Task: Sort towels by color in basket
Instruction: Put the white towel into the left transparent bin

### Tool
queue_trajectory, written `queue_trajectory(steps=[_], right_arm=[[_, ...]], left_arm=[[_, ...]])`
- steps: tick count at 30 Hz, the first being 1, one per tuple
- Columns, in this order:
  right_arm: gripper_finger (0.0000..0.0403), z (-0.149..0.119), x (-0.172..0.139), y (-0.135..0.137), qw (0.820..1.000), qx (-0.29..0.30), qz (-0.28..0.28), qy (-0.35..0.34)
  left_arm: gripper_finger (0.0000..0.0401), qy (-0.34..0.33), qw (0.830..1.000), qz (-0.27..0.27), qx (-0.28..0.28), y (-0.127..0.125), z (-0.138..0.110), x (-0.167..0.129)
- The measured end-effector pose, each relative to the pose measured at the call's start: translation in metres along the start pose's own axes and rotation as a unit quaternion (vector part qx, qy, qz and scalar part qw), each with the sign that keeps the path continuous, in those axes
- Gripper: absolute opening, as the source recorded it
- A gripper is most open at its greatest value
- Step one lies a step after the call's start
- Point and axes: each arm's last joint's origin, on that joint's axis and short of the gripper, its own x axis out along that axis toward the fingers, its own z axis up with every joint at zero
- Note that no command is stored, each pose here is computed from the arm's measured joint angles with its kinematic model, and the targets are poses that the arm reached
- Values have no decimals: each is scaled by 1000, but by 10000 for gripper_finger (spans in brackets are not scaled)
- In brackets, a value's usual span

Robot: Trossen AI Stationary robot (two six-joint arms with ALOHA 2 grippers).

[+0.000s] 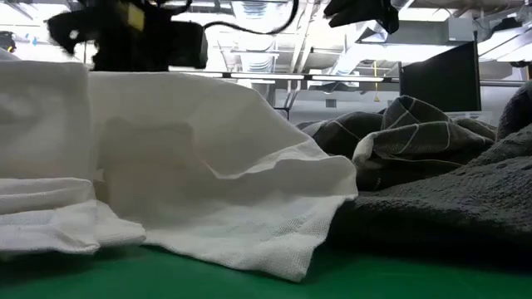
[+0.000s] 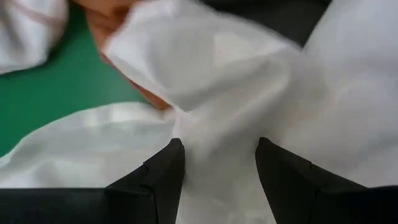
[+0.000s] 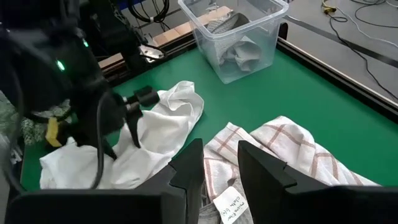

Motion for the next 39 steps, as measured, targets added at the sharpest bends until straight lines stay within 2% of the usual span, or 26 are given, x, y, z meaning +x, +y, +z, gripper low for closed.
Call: queue_trajectory(steps=[5, 7, 11, 12, 17, 21, 24, 26, 29, 32, 37, 39], right_arm=[[128, 1, -3, -1, 1000, 2, 3, -4], [128, 2, -6, -1, 1000, 3, 5, -6], [128, 3, -8, -1, 1000, 0, 7, -8], [128, 3, -7, -1, 1000, -3, 6, -8], [128, 3, -8, -1, 1000, -3, 7, -9], [128, 3, -8, -1, 1000, -5, 7, -9], [128, 3, -8, -1, 1000, -5, 7, -9], [128, 3, -8, -1, 1000, -5, 7, -9], [128, 3, -8, -1, 1000, -5, 7, -9], [128, 3, -8, -1, 1000, -5, 7, -9], [128, 3, -8, -1, 1000, -5, 7, -9], [128, 3, -8, -1, 1000, -5, 7, -9]], left_arm=[[166, 24, 999, 34, -19, 2, -3, 17], [131, 18, 999, 40, -27, 2, -2, 17], [25, -1, 998, 41, -54, 5, 1, 9], [14, -10, 997, 42, -64, 7, 2, 5], [3, -84, 990, 53, -105, 16, 8, -32], [2, -191, 967, 84, -149, 31, 10, -81], [1, -301, 932, 103, -171, 43, 9, -126], [1, -380, 901, 114, -176, 49, 6, -158], [1, -494, 841, 139, -173, 57, -2, -205], [1, -580, 779, 174, -164, 63, -16, -245], [1, -649, 695, 270, -149, 72, -40, -292], [0, -643, 672, 333, -156, 77, -49, -303]])
